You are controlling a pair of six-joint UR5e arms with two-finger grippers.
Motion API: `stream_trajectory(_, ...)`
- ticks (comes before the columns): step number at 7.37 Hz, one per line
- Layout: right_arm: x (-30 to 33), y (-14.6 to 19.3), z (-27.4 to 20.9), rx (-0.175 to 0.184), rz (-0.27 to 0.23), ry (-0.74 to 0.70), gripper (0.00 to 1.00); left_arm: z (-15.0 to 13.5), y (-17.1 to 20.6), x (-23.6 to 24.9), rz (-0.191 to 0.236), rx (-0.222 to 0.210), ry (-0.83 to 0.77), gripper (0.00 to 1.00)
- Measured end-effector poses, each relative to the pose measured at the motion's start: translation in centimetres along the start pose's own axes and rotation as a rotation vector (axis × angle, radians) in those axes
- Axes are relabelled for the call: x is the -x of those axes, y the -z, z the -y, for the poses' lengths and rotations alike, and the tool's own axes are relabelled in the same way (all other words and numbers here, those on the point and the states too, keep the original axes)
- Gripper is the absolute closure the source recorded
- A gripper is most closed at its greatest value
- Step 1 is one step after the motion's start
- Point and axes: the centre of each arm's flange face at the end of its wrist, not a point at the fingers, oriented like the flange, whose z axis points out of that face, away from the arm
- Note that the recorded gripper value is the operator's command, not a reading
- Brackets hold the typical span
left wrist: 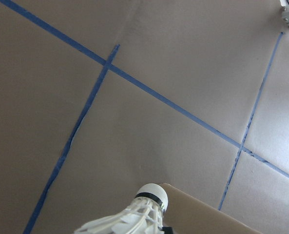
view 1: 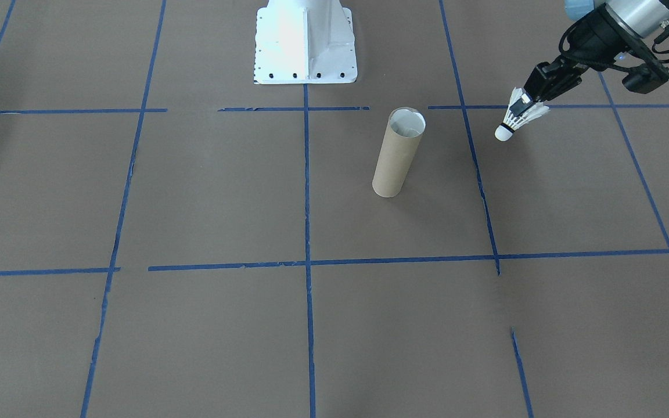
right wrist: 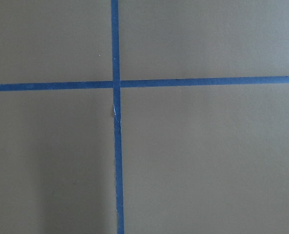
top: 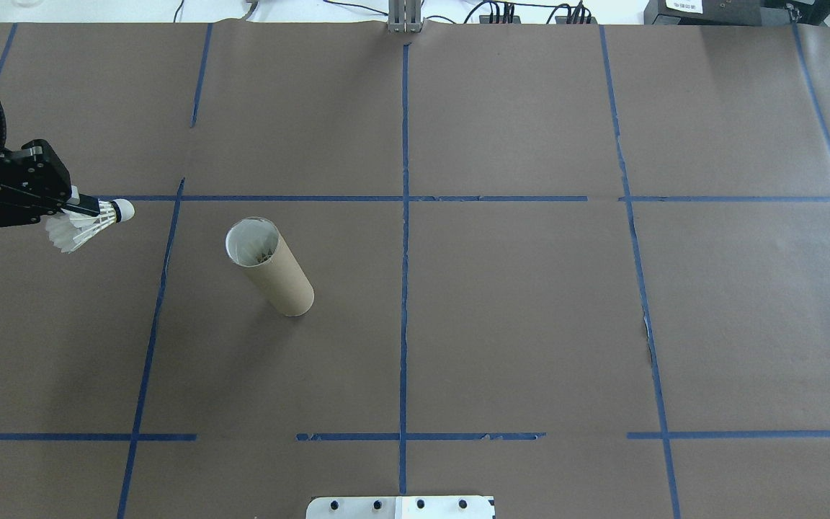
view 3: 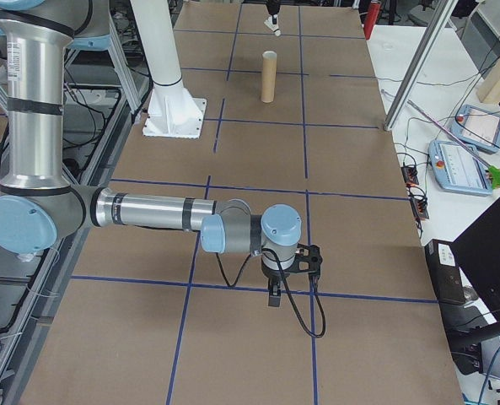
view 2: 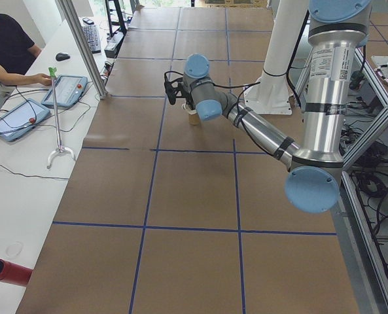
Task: Collect badminton balls into bucket
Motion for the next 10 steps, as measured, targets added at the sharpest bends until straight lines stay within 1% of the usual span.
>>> stream_trajectory(1,0.0,0.0,0.0,0.000,0.000,0.000,0.00,-0.7,1.0,-3.0,0.027,-0.005,-0.028,1.00)
stream_trajectory(2,0.0,0.0,0.0,0.000,0.000,0.000,0.00,-1.1,1.7,-6.4,0.061,-0.022,-0.054,1.00)
stream_trajectory(3,0.0,0.0,0.0,0.000,0.000,0.000,0.00,-1.3,2.1,-9.9,0.111,-0.048,-0.082,1.00)
stream_trajectory(5,0.0,0.0,0.0,0.000,0.000,0.000,0.00,-3.2,1.6,-16.0,0.245,-0.087,-0.153,1.00)
stream_trajectory(7,0.0,0.0,0.0,0.000,0.000,0.000,0.00,-6.1,-0.9,-18.9,0.343,-0.106,-0.228,1.00)
stream_trajectory(8,0.0,0.0,0.0,0.000,0.000,0.000,0.00,-7.9,-2.8,-20.1,0.403,-0.113,-0.267,1.00)
stream_trajectory(10,0.0,0.0,0.0,0.000,0.000,0.000,0.00,-10.7,-5.7,-22.5,0.534,-0.098,-0.375,1.00)
